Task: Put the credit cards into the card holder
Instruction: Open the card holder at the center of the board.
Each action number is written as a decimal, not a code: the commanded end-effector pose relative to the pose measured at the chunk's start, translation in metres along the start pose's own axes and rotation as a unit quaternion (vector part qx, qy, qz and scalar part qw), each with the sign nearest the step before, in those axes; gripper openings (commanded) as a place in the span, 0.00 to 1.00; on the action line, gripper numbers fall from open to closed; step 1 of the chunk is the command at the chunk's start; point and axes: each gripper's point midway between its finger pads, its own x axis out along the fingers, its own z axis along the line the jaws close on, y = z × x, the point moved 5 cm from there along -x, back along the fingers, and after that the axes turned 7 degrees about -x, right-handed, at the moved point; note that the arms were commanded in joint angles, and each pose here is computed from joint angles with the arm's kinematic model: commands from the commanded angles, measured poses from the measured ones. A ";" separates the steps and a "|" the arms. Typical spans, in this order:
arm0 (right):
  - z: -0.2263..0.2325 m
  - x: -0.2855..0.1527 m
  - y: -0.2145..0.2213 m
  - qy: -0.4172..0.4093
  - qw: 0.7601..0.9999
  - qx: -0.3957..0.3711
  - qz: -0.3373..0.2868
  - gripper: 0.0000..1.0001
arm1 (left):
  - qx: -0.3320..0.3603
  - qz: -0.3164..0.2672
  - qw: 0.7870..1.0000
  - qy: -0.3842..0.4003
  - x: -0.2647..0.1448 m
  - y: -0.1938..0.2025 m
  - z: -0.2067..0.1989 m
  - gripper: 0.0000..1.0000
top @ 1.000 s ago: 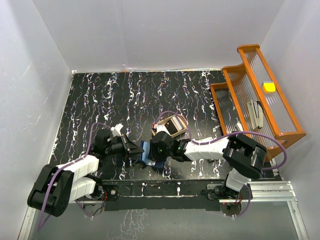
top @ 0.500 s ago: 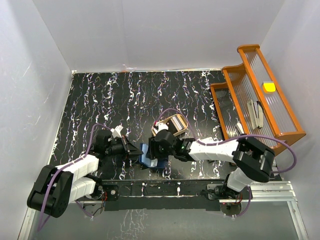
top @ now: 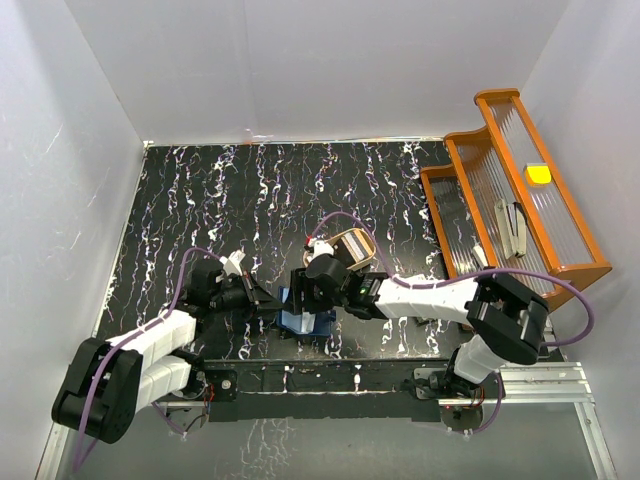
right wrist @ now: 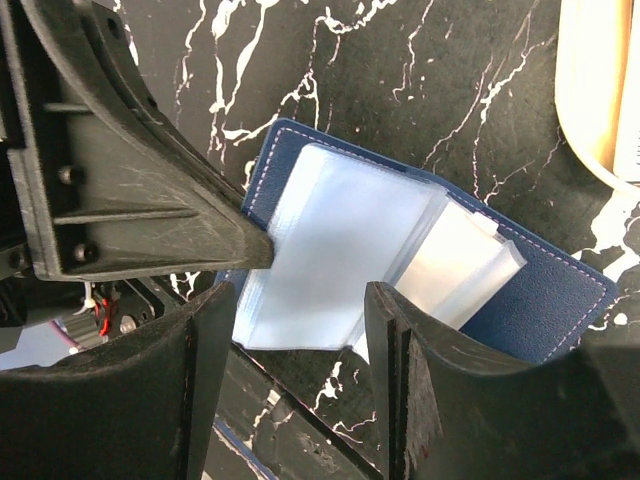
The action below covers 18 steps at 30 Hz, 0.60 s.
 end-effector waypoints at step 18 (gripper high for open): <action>0.008 0.015 -0.005 0.004 1.000 0.010 0.004 0.52 | 0.014 0.001 1.000 0.019 -0.002 -0.002 -0.013 0.00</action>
